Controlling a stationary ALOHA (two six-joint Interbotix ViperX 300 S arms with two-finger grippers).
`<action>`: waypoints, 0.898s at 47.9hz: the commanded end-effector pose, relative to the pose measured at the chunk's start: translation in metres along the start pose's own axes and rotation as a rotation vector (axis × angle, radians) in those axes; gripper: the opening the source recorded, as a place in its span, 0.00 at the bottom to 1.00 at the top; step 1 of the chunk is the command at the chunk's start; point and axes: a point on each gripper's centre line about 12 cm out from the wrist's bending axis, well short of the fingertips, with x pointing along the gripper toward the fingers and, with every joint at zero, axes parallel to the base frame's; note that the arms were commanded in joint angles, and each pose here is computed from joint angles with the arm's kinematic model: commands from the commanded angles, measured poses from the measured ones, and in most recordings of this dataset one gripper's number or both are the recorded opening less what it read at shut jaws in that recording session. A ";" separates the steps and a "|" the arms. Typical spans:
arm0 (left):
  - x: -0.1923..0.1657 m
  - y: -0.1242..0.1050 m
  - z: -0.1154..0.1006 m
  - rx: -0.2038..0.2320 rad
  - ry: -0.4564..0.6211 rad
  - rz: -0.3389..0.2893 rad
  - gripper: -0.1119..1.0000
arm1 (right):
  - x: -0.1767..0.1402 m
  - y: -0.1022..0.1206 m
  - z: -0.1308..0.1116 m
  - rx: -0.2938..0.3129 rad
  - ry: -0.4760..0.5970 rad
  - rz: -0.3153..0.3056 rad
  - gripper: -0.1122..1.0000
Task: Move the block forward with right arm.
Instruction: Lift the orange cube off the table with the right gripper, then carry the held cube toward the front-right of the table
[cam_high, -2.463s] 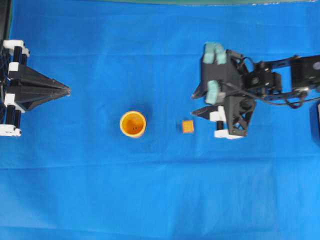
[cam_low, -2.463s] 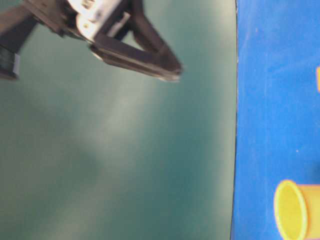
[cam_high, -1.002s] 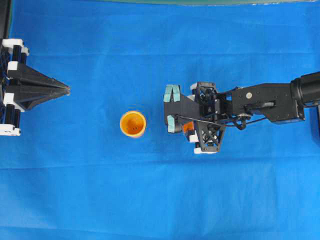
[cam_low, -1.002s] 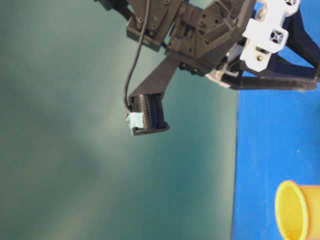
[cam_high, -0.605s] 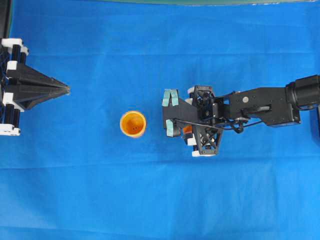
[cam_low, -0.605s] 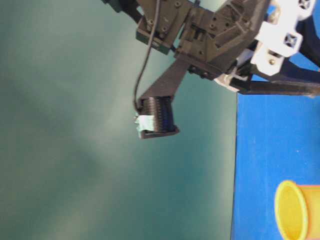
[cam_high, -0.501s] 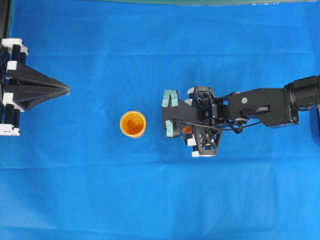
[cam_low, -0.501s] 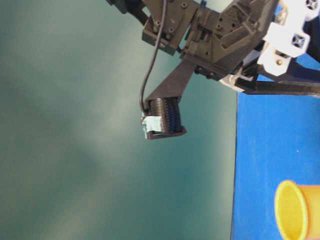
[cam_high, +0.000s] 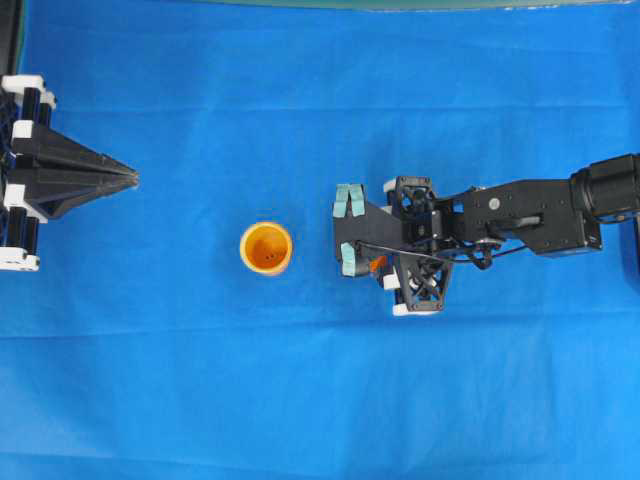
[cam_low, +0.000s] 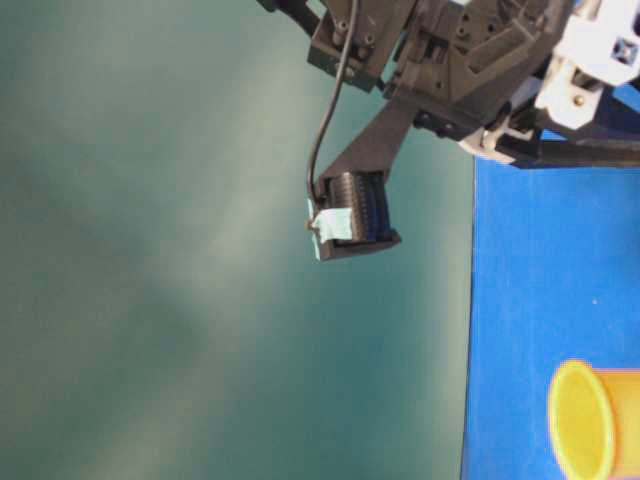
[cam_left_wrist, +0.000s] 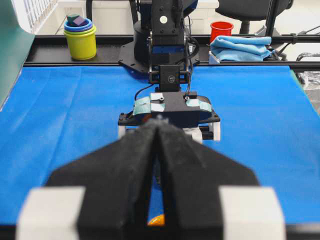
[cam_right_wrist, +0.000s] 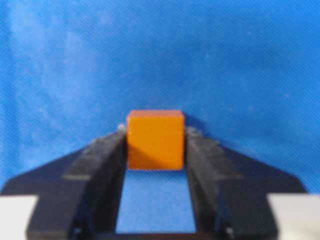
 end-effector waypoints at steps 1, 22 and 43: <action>0.002 0.001 0.013 0.003 -0.032 0.002 0.11 | -0.007 0.001 0.008 0.003 -0.031 0.002 0.48; 0.002 0.001 0.013 0.000 -0.032 0.002 0.11 | -0.062 0.003 0.029 0.005 -0.070 0.006 0.47; 0.002 0.000 0.013 0.000 -0.026 0.002 0.11 | -0.151 0.010 0.046 -0.003 -0.128 0.021 0.47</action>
